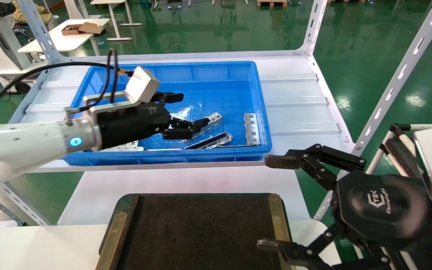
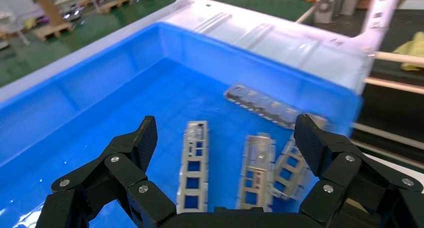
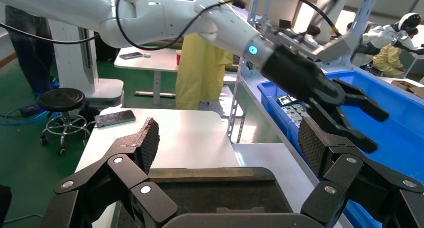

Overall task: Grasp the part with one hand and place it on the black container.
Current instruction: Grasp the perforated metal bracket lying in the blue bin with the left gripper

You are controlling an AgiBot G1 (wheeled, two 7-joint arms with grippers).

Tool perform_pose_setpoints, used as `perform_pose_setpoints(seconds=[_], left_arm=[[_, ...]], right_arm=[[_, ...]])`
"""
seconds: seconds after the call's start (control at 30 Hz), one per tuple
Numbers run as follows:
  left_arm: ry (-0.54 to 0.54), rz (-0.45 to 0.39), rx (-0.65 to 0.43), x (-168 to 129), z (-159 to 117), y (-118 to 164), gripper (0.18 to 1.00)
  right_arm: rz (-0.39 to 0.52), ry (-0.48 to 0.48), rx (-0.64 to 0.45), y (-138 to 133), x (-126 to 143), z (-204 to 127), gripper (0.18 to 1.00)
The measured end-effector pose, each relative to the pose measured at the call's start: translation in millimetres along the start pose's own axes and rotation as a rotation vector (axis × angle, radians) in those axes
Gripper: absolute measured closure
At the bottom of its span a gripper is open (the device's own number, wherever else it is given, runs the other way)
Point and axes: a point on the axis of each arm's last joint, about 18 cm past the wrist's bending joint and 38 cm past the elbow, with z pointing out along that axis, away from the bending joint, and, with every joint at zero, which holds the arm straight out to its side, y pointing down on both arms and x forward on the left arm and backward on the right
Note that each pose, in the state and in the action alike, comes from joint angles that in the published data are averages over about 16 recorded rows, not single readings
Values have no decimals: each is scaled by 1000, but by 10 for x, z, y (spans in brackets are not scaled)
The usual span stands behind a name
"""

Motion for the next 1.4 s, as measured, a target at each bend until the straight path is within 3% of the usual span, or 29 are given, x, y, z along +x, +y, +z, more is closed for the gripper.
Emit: perform_pose_setpoints(seconds=[0.6, 1.03, 1.4], left_arm=[[-124, -58, -133, -178, 537, 384, 184], [-156, -65, -162, -193, 660, 487, 201], [-167, -72, -174, -203, 678, 535, 294]], right_arm=[[0, 0, 0, 0, 0, 0, 178], [0, 0, 0, 0, 0, 0, 192], [0, 0, 0, 0, 0, 0, 293]])
